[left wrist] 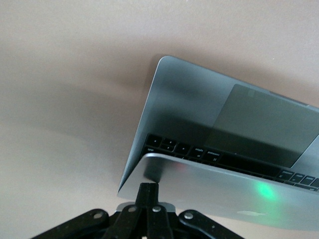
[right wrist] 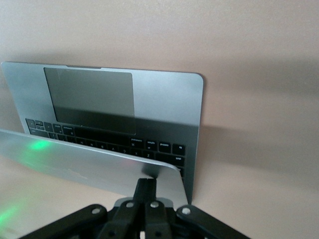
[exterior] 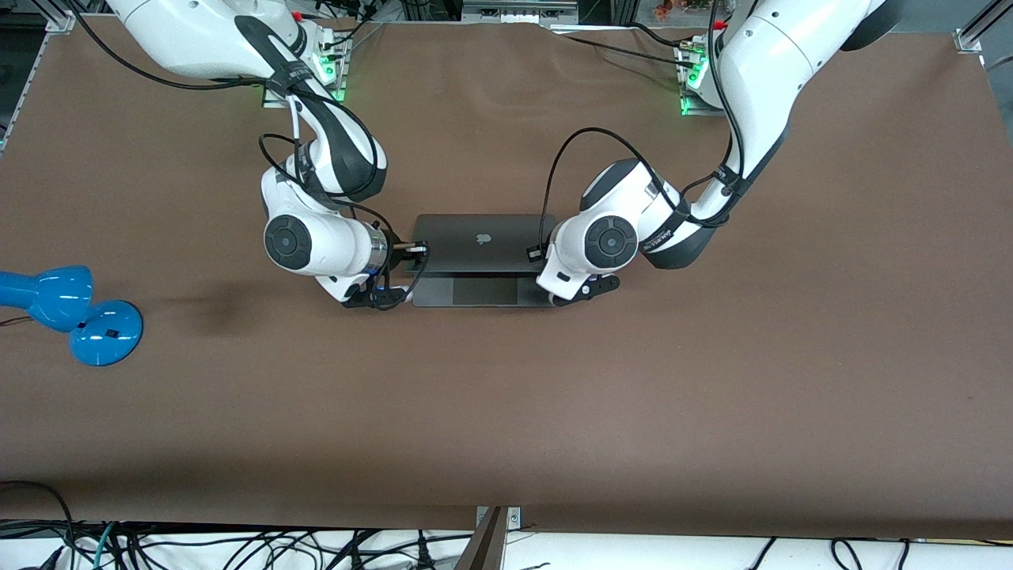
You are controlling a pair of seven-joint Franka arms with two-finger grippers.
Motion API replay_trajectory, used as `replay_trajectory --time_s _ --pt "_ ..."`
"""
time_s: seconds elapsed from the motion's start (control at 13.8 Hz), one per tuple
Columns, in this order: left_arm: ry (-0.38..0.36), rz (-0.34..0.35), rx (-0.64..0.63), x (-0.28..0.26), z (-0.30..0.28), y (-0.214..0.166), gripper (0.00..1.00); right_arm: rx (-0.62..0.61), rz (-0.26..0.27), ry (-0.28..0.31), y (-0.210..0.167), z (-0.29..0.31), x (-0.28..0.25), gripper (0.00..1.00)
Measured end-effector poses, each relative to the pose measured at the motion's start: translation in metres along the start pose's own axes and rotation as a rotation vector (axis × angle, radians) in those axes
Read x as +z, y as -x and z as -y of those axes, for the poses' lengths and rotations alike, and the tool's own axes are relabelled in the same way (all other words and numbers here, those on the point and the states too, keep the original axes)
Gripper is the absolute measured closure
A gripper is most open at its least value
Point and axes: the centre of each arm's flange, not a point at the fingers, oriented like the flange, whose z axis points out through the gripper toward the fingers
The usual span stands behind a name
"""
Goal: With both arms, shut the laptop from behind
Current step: 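Press the screen flat onto the keyboard with both grippers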
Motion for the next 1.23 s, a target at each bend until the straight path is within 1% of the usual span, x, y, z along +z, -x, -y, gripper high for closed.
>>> replay_trajectory --time_s 0.22,0.43,0.72,0.87,1.23 --pt "0.007 -0.007 -0.004 0.007 -0.001 -0.004 0.99 -0.016 0.004 -0.005 -0.009 -0.008 0.005 0.99" --pt "-0.008 -0.016 -0.012 0.017 0.001 -0.010 0.99 -0.020 0.006 -0.009 -0.017 -0.015 0.009 0.99" --pt "-0.025 -0.025 -0.008 0.027 0.001 -0.013 0.99 -0.018 -0.009 -0.020 -0.026 -0.020 0.017 0.99" --pt "-0.017 -0.030 -0.010 0.030 0.001 -0.016 0.99 -0.015 -0.007 -0.022 -0.029 -0.022 0.022 0.99" --pt "-0.010 -0.043 -0.009 0.040 0.000 -0.023 0.99 -0.010 -0.032 -0.037 -0.037 -0.026 0.035 0.99"
